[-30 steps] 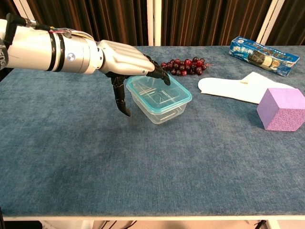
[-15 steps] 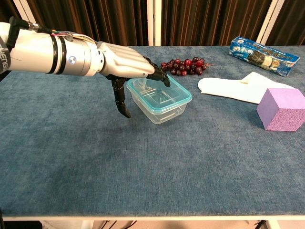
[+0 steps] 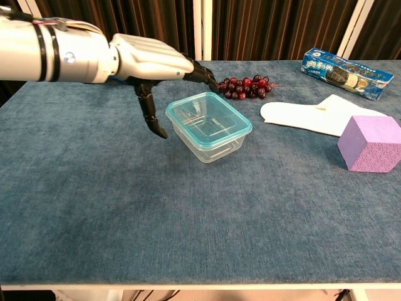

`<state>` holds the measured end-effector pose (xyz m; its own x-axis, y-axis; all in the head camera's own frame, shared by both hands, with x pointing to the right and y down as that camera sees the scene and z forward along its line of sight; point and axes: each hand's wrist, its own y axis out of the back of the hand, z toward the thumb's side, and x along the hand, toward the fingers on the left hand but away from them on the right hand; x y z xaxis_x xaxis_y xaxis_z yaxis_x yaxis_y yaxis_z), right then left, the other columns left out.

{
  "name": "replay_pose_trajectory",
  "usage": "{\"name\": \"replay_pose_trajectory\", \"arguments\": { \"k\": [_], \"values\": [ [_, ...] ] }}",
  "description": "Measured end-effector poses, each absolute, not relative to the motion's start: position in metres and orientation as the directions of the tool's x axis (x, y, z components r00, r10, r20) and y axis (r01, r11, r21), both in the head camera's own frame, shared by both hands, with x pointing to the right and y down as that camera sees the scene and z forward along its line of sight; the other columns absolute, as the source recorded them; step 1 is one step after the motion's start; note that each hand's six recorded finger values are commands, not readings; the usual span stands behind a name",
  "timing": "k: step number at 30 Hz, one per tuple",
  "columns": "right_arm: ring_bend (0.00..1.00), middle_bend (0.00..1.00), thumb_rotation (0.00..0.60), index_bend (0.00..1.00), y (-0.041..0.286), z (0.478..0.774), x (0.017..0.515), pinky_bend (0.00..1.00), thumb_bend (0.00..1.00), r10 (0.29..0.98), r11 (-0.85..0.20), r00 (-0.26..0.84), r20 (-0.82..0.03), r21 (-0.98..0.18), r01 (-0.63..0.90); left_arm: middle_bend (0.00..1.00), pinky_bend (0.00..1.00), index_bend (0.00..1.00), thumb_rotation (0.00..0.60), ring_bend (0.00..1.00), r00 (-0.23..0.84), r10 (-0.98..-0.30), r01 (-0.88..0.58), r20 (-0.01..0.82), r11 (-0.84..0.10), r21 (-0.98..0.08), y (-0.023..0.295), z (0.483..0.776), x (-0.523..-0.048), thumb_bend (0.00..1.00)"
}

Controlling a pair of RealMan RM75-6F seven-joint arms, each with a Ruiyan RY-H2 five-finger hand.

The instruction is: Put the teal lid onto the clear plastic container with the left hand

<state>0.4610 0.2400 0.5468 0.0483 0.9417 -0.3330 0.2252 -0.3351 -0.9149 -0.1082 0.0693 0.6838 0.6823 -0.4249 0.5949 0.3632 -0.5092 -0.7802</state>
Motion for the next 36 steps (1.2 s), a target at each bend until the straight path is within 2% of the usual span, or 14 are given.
{"name": "replay_pose_trajectory", "arguments": {
  "k": [9,24,32,36],
  "values": [
    [0.0,0.02,0.6,0.0,0.24,0.548,0.458,0.0,0.12,0.94,-0.339,0.061,-0.334,-0.913,0.227,0.05,0.0,0.12,0.493,0.0,0.633,-0.426,0.393,0.646,-0.542,-0.743,0.091,0.693,-0.145,0.06],
    [0.0,0.02,0.6,0.0,0.241,0.547,0.457,0.0,0.12,0.942,-0.336,0.062,-0.331,-0.914,0.227,0.08,0.0,0.13,0.494,0.0,0.596,-0.416,0.416,0.687,-0.573,-0.706,0.101,0.708,-0.154,0.06],
    [0.0,0.02,0.6,0.0,0.241,0.546,0.457,0.0,0.12,0.943,-0.332,0.063,-0.327,-0.915,0.229,0.08,0.0,0.13,0.495,0.0,0.626,-0.447,0.375,0.638,-0.545,-0.75,0.1,0.694,-0.151,0.06],
    [0.0,0.02,0.6,0.0,0.241,0.547,0.456,0.0,0.12,0.943,-0.332,0.066,-0.326,-0.915,0.23,0.08,0.0,0.13,0.494,0.0,0.67,-0.438,0.359,0.6,-0.515,-0.778,0.107,0.681,-0.144,0.06]
  ]
}}
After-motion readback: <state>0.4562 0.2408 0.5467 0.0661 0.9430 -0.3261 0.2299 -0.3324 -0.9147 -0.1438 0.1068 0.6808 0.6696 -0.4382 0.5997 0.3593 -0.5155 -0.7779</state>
